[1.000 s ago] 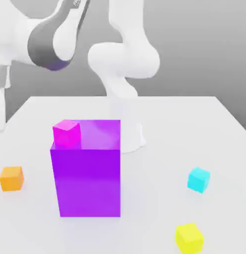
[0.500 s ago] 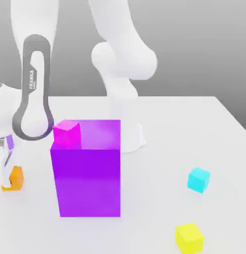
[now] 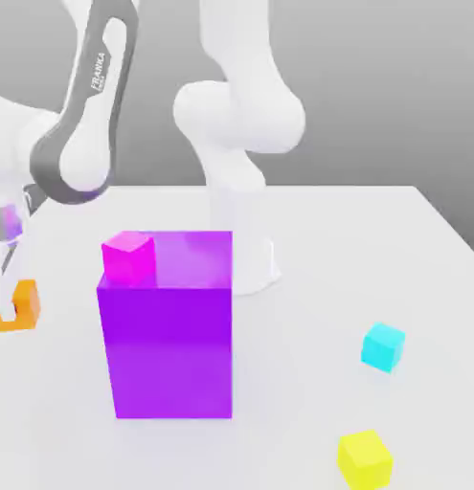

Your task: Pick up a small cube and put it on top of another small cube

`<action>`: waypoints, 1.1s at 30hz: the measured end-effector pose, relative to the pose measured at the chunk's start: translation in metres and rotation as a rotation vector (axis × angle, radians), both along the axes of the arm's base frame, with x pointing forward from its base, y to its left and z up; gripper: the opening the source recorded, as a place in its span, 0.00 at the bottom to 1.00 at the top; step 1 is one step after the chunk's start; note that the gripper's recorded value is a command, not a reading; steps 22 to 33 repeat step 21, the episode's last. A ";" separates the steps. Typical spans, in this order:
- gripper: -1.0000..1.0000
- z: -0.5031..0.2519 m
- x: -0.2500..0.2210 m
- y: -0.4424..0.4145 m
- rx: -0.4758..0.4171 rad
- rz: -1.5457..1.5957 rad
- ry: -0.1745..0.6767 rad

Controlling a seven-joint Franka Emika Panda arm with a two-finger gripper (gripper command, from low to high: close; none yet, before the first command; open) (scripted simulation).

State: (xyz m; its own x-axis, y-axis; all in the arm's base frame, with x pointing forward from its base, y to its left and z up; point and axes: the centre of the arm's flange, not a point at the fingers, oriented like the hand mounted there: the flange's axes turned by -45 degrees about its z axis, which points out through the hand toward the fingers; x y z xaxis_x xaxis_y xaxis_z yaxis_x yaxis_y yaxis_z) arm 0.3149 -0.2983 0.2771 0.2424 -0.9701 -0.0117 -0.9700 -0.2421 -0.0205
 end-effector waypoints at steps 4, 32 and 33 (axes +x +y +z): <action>0.00 0.056 0.023 0.037 0.005 0.055 -0.004; 1.00 0.130 0.034 0.164 -0.015 0.223 0.012; 1.00 0.130 0.034 0.164 -0.015 0.223 0.012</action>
